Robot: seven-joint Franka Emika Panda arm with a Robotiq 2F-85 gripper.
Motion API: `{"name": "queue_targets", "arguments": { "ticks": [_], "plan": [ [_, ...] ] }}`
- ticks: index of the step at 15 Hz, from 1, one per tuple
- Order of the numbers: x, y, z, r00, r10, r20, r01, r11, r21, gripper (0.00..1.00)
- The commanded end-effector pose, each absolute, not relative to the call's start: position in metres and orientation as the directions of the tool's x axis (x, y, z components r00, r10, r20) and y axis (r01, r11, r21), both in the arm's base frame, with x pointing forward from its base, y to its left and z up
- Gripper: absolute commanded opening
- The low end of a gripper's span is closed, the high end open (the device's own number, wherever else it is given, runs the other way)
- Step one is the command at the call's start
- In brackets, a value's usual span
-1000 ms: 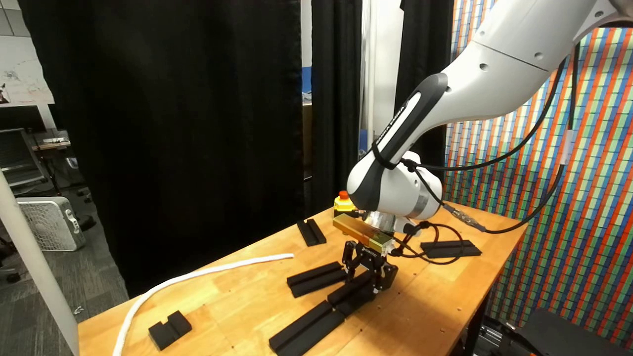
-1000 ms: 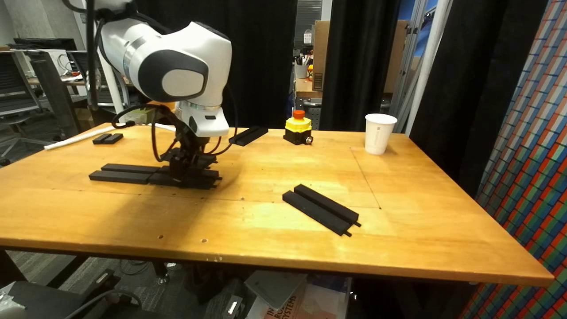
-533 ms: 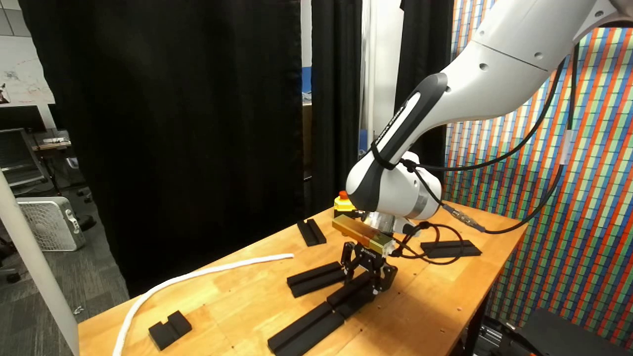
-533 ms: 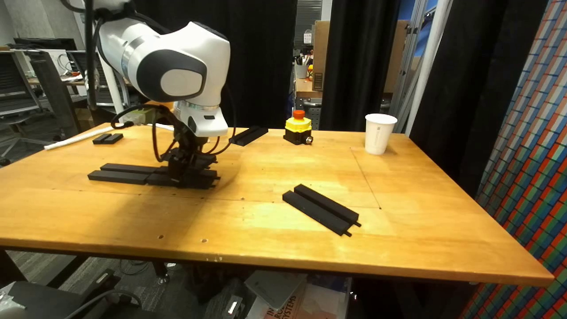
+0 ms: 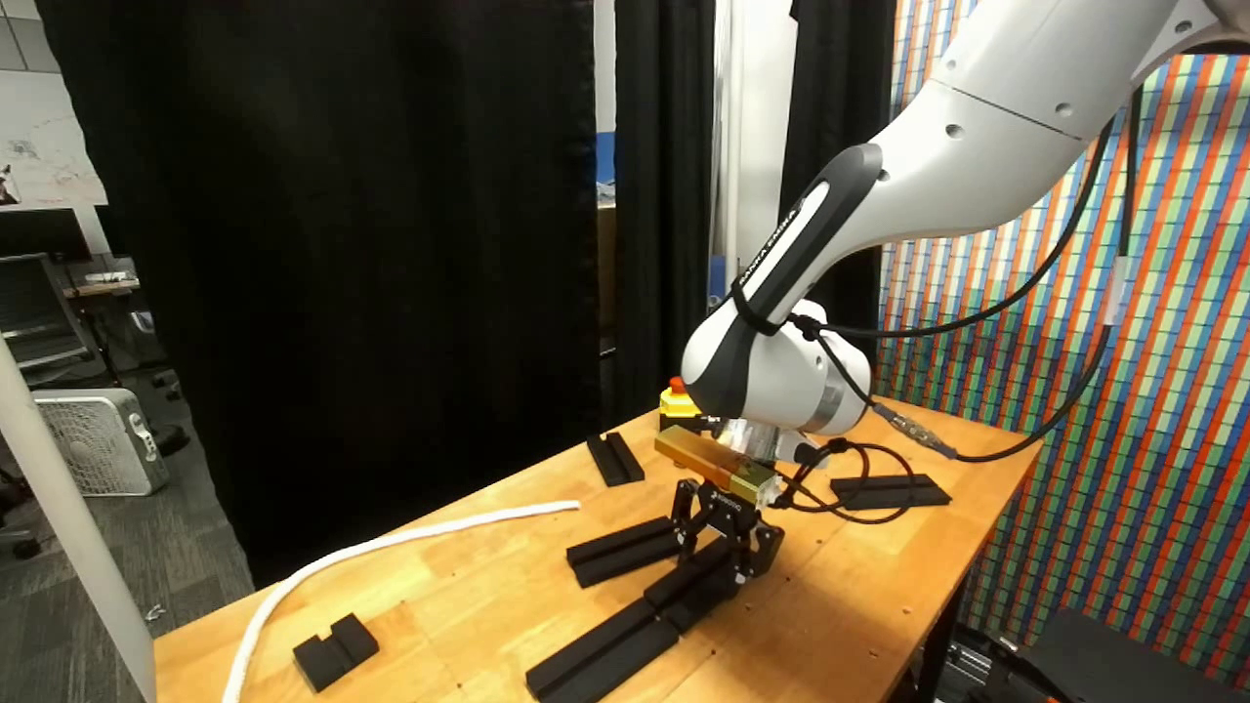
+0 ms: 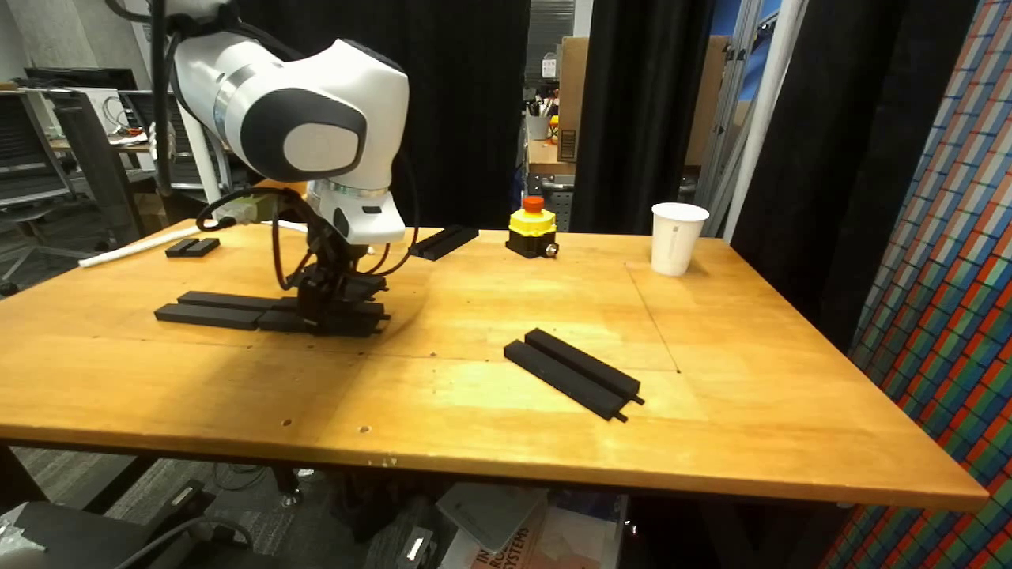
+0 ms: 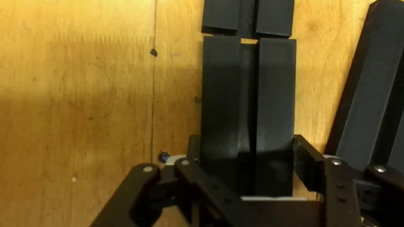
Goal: Join the four pieces of the black objects together
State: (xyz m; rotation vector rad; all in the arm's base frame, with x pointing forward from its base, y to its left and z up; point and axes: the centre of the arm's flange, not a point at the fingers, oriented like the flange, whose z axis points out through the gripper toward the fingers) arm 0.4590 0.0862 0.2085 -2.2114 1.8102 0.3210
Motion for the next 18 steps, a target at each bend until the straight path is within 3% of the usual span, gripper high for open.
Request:
{"name": "queue_targets", "arguments": {
  "ticks": [1,18],
  "plan": [
    [0.452,0.098,0.186,0.178,-0.915,-0.362,-0.984,-0.177,-0.037,0.46],
    [0.428,0.120,0.185,0.013,-0.916,-0.400,-0.998,-0.035,0.047,0.46]
  ]
}}
